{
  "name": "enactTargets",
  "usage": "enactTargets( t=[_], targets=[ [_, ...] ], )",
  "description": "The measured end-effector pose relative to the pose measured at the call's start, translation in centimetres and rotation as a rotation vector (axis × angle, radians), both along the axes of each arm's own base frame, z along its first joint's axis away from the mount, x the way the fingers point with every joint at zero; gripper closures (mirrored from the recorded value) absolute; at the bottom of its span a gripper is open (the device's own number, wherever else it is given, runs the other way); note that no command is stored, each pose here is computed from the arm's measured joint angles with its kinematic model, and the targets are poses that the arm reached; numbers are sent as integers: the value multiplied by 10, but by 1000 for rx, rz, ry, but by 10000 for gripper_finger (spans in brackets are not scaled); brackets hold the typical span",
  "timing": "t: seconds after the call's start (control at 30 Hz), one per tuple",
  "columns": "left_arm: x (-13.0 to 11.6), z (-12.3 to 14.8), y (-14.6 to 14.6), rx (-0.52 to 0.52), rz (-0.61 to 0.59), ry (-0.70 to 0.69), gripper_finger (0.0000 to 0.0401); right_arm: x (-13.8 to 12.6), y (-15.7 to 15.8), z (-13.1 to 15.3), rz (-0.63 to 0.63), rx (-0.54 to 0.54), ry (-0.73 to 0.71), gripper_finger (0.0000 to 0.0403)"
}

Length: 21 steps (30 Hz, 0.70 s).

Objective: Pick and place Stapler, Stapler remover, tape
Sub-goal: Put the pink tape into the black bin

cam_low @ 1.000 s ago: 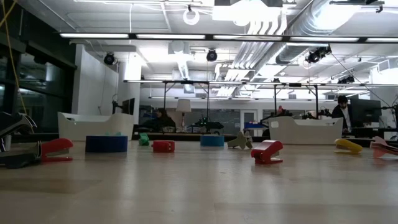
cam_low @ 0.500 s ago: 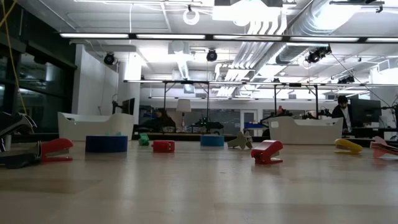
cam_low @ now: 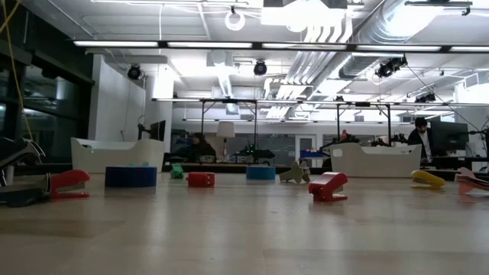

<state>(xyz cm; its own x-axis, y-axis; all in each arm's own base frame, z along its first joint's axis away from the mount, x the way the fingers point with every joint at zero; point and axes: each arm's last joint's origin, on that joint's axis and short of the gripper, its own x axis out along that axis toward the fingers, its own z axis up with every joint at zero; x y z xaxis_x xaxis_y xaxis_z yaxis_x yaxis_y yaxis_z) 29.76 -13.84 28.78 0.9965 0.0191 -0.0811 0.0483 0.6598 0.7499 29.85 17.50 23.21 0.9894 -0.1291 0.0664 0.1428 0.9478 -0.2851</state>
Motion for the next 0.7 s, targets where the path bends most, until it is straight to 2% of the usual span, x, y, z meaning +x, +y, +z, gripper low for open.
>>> enactTargets(
  t=[0.17,0.4,0.5,0.7],
  targets=[
    [-10,-6,3,11,-16,155,364,-10,8,0,-168,13,14,254],
    [-34,-3,-4,-56,-58,360,364,-23,17,-2,-360,14,40,241],
    [-45,-4,-15,-60,-70,421,362,-25,17,-4,-418,29,46,243],
    [-72,-5,-37,-66,5,505,362,-24,14,-8,-458,50,55,254]
  ],
)
